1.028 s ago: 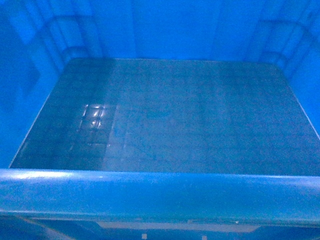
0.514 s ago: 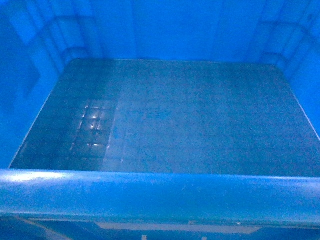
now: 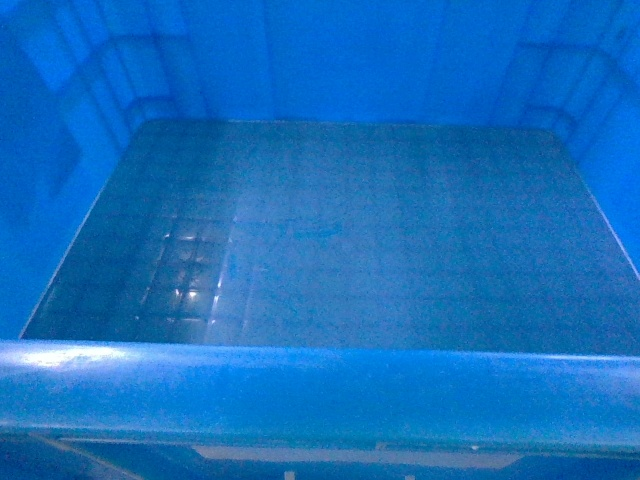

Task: Place box next to blue box on left shelf

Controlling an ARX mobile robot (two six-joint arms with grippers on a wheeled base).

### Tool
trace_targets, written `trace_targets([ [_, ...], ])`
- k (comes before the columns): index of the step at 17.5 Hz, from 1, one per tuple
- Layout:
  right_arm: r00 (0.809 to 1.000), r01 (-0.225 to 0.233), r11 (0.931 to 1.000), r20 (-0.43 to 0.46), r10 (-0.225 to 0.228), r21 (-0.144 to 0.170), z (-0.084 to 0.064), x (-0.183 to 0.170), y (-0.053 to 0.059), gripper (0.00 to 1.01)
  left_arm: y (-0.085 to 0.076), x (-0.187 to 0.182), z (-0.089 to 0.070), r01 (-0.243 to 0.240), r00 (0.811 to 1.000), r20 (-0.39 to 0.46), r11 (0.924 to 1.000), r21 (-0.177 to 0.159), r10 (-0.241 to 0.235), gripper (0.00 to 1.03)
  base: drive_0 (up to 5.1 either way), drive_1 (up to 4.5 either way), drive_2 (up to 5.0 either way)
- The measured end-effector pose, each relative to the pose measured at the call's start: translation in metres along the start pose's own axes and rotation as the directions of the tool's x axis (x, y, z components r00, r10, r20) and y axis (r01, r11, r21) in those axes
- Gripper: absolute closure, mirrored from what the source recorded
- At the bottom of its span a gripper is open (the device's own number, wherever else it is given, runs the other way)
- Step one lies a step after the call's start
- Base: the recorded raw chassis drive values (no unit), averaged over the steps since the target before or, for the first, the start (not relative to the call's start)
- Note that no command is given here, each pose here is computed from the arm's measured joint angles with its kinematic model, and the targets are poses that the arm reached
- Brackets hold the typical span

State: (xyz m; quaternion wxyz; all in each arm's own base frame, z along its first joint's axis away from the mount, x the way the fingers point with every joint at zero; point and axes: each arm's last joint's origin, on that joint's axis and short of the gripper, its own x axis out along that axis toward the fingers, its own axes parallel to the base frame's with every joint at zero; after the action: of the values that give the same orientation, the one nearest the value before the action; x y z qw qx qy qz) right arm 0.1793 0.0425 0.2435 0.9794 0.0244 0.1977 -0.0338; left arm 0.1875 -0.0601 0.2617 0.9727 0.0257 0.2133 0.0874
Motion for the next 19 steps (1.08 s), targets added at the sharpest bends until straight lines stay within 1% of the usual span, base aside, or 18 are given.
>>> trace_targets([
  [19,1.000,0.000,1.0000,-0.001,0.000,0.000,-0.0003,0.0001,0.0000,0.92,0.0001,0.0001,0.0001,-0.001,1.000,0.000,1.0000,-0.001,0.001,0.89,0.0,4.04,-4.1],
])
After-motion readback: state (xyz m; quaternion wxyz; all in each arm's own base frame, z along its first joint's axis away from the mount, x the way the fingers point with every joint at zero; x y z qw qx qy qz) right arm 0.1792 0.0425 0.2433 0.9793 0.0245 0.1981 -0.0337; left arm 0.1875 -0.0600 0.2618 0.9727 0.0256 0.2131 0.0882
